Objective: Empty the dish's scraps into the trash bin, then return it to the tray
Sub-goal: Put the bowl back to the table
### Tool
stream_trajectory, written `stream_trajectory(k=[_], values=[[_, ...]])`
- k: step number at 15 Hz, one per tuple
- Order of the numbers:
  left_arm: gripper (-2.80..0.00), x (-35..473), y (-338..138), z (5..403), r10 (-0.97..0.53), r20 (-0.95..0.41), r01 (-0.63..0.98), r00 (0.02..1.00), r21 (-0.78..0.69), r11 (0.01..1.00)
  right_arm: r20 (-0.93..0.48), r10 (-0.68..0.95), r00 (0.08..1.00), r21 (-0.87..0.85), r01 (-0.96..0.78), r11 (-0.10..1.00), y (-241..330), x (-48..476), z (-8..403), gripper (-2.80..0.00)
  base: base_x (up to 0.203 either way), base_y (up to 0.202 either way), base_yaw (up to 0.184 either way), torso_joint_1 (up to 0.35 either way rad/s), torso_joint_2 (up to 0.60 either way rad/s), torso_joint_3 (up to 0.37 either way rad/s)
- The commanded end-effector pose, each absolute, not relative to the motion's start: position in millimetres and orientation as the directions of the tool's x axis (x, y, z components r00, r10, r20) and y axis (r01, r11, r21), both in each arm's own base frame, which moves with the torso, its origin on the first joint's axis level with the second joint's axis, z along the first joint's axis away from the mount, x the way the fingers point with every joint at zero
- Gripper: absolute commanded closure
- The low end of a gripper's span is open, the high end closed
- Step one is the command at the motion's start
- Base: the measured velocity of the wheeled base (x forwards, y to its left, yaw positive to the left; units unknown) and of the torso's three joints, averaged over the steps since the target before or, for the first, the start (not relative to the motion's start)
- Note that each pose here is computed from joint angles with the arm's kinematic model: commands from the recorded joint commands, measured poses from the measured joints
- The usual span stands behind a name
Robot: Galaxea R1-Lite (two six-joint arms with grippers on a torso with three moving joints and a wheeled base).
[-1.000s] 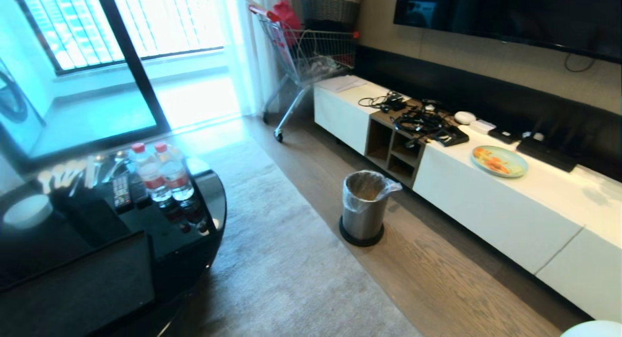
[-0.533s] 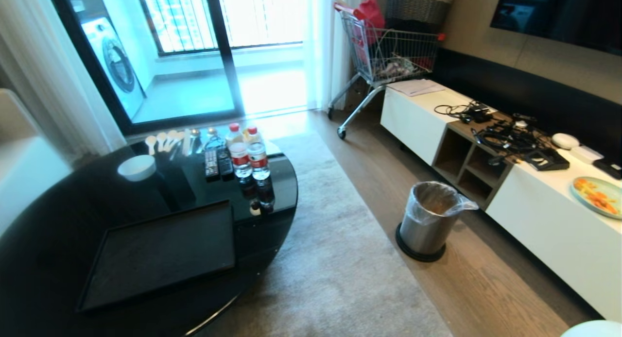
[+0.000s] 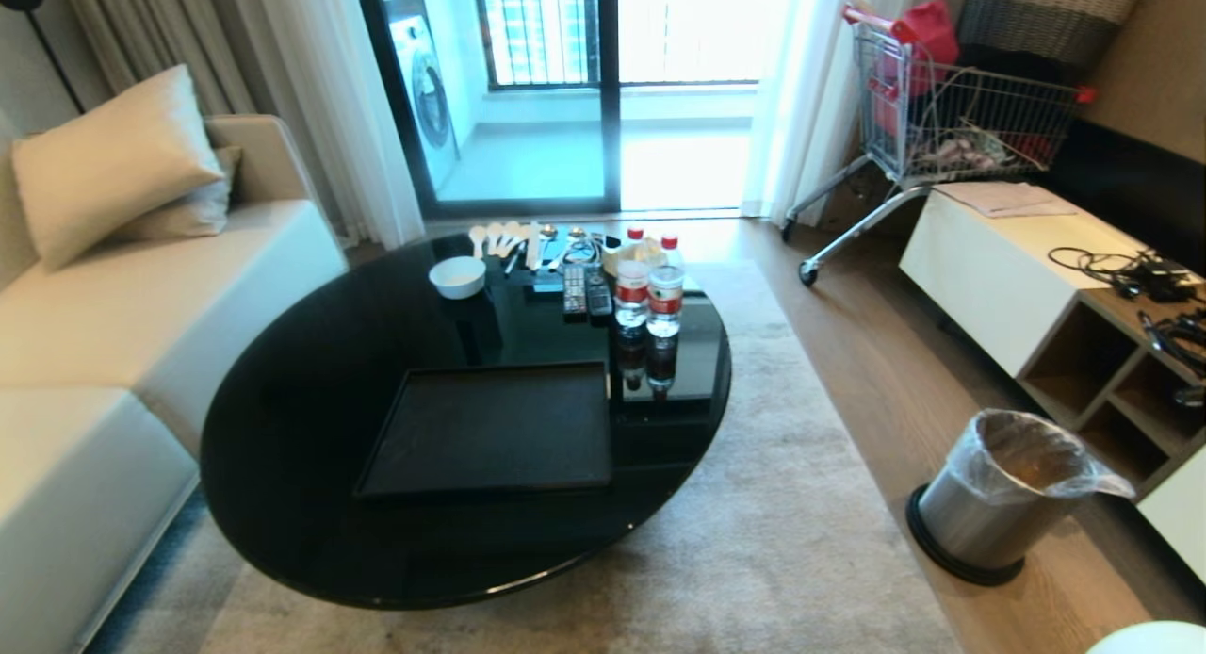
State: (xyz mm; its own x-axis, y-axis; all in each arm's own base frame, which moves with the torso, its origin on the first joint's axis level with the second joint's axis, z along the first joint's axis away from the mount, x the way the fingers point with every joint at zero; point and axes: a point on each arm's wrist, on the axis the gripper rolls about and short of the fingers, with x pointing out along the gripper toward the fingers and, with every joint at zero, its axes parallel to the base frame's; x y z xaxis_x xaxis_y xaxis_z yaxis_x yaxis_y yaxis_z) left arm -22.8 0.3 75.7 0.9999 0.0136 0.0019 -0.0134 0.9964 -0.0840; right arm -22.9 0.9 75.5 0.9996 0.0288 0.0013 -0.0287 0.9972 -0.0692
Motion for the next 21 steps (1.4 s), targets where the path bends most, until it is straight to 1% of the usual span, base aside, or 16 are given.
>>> stream_trajectory(k=[1,7,13,21], values=[[0.00,-22.8,0.3,75.8,0.014,0.003,-0.013,1.000,-0.084,0.996,0.000,0.029,1.000,-0.071,-0.029,0.997,0.9,-22.8,75.5,0.00,-0.001,-0.010,0.168,-0.002,0.00,0.002],[0.00,-22.8,0.3,75.8,0.014,0.003,-0.014,1.000,-0.084,0.996,0.000,0.029,1.000,-0.071,-0.029,0.997,0.9,-22.8,75.5,0.00,-0.002,-0.009,0.157,0.003,0.00,0.003],[0.00,-22.8,0.3,75.6,0.014,0.002,-0.014,1.000,-0.083,0.996,0.000,0.028,1.000,-0.069,-0.028,0.997,0.8,-22.8,75.5,0.00,0.011,0.000,0.013,0.001,0.00,0.000],[0.00,-22.8,0.3,75.6,0.014,0.002,-0.014,1.000,-0.083,0.996,0.000,0.028,1.000,-0.067,-0.028,0.997,0.8,-22.8,75.5,0.00,0.179,0.000,0.001,0.003,0.00,0.003]])
